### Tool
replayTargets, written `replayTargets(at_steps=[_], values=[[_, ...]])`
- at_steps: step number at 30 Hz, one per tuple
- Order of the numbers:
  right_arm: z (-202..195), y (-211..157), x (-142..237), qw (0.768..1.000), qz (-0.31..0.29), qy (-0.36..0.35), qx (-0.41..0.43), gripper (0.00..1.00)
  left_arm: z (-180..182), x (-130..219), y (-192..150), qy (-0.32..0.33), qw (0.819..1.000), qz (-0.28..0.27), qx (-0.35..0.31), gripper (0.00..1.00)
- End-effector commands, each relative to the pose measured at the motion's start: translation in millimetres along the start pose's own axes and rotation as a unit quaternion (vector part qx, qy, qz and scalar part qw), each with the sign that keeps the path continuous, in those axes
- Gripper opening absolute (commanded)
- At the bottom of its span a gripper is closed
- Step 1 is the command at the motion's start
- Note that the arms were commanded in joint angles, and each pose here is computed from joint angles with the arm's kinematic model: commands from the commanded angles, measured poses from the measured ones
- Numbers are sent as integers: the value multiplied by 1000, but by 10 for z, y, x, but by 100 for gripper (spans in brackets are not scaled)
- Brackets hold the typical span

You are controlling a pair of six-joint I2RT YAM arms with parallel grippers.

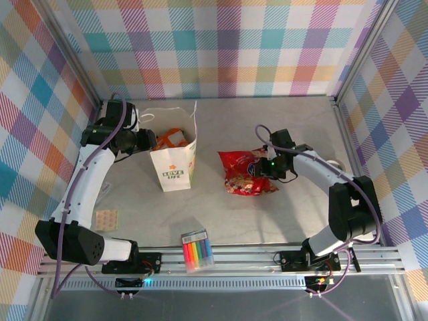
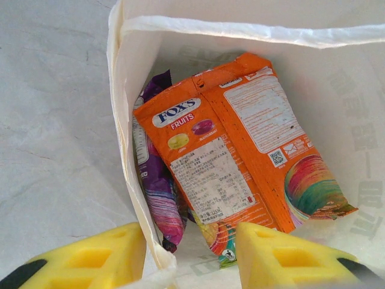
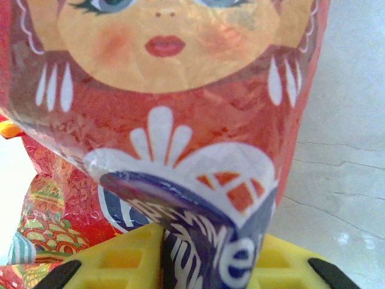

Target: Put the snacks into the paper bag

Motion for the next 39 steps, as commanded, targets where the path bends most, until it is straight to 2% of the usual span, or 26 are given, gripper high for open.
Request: replayTargets(at_steps=[1, 15, 21, 27, 39], values=[[90, 133, 236, 999, -28, -27, 30, 12, -60, 133, -1, -12, 1000, -12, -8, 43], [398, 392, 788, 990, -83, -82, 74, 6, -72, 345, 50, -19, 999, -48, -17, 45], [536, 461, 961, 985, -103, -94, 98, 0, -51, 464, 105, -14, 997, -80, -13, 46], [656, 532, 1145, 980, -120, -105, 120, 0, -59, 579, 151, -19, 994, -108, -9, 48], [1020, 764, 1983, 950, -229, -129, 170, 0, -78, 668, 254, -37, 991, -130, 7, 50]])
Point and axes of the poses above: each hand's point on the last joint's axis, 136 mm out from that joint toward the fingers, its own x axis back along the fingers, its own z axis along the line the jaws close on, y = z × x, the point moved 4 cm from there along x, back along the fingers, and after that the axes turned 6 degrees about x, right-handed, at the moved point
